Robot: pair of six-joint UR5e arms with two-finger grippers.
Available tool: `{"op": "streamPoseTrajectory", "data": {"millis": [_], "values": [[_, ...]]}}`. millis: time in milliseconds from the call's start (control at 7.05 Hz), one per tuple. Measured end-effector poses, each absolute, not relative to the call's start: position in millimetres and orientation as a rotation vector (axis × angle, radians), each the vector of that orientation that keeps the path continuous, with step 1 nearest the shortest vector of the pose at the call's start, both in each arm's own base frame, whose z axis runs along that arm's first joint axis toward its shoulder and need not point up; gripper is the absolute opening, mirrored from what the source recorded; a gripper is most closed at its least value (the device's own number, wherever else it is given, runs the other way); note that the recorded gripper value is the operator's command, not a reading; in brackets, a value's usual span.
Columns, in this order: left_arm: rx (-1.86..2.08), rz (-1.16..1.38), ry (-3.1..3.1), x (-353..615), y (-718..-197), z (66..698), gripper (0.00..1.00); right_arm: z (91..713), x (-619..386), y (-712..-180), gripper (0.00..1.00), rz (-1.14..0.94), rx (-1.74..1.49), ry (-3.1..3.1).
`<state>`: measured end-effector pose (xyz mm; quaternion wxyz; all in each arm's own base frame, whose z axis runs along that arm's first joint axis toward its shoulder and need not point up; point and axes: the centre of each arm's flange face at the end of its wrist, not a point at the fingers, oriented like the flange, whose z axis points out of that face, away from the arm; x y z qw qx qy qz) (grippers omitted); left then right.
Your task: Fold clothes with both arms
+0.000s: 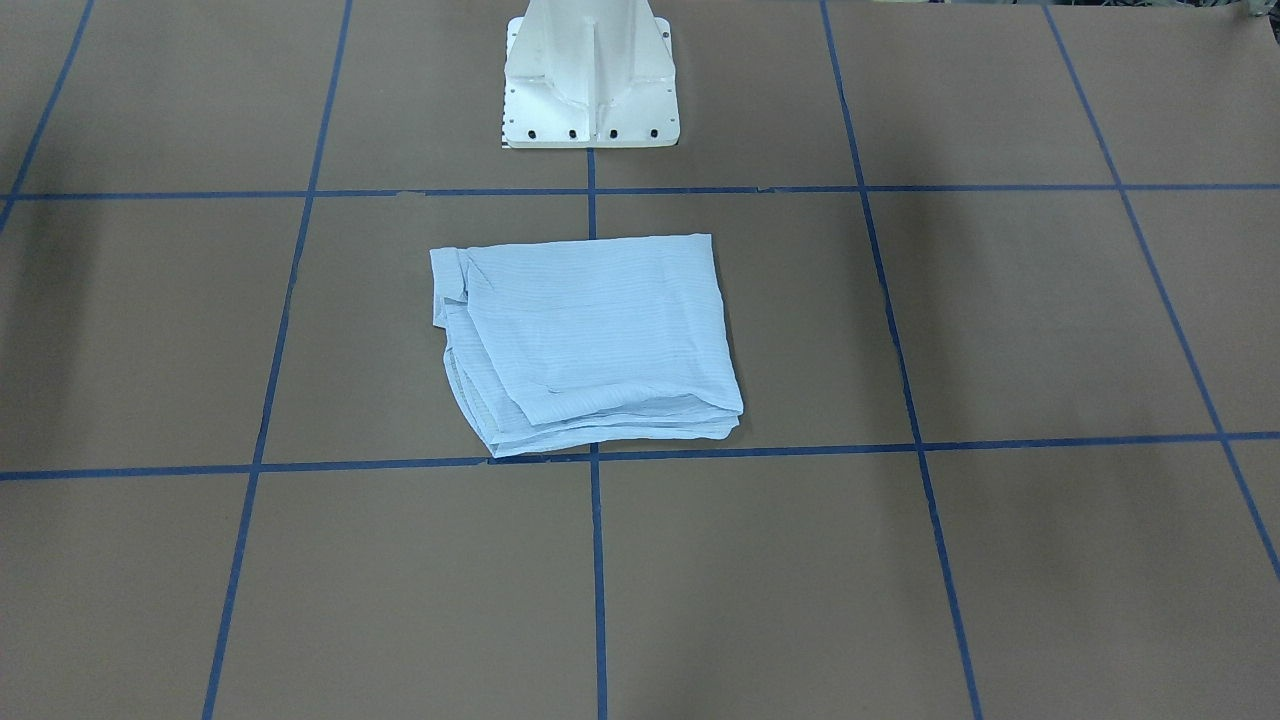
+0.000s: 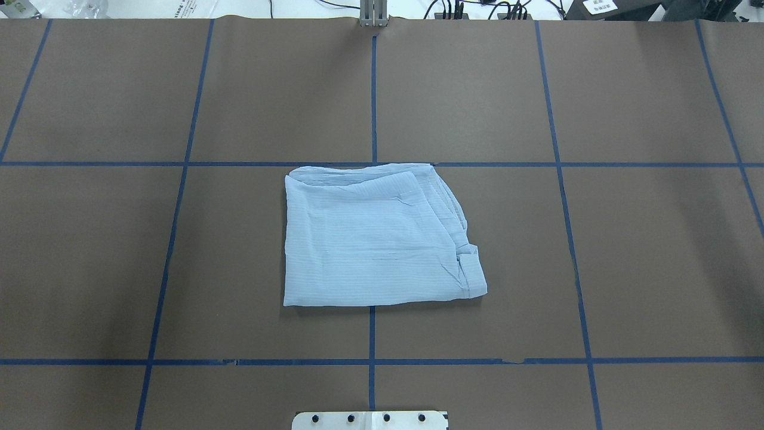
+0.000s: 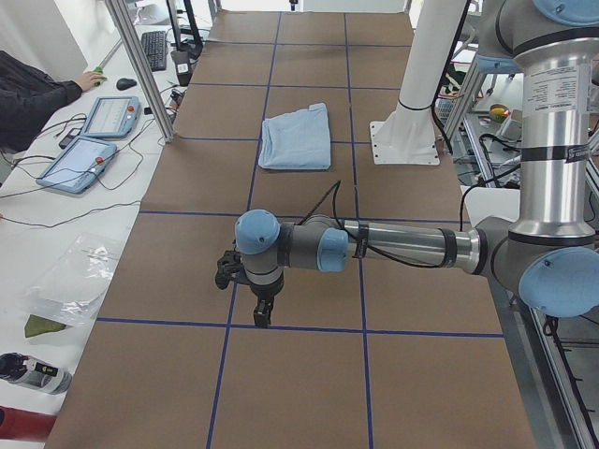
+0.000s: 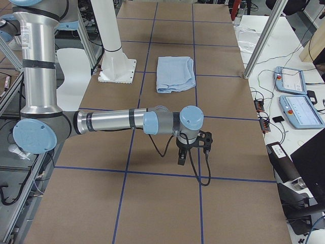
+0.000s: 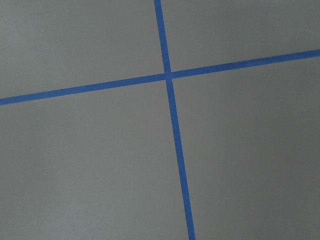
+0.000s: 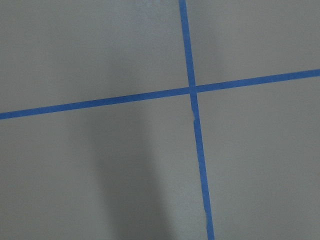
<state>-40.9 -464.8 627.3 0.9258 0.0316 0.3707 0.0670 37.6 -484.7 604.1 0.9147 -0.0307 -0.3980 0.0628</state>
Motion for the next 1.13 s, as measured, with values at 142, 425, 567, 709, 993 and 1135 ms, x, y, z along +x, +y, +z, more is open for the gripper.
{"op": "streamPoseTrajectory", "data": {"millis": [142,425,567,709,993,1135], "values": [[0.063,0.136,0.76,-41.2,-463.7,628.3,1.0,604.6,37.7,-484.6,1.0,0.13,-0.064,-0.819],[0.06,0.135,0.76,-41.6,-460.7,630.2,1.0,605.8,37.4,-484.6,1.0,0.129,-0.066,-0.819],[0.059,0.135,0.76,-41.6,-460.4,630.5,1.0,606.2,37.3,-484.5,1.0,0.129,-0.067,-0.819],[0.059,0.135,0.76,-41.7,-460.2,630.7,1.0,606.3,37.4,-484.4,1.0,0.129,-0.067,-0.819],[0.058,0.135,0.76,-41.7,-460.1,630.9,1.0,606.1,37.6,-484.4,1.0,0.13,-0.067,-0.819],[0.059,0.135,0.76,-41.7,-460.1,630.9,1.0,606.0,37.8,-484.4,1.0,0.13,-0.066,-0.819]]}}
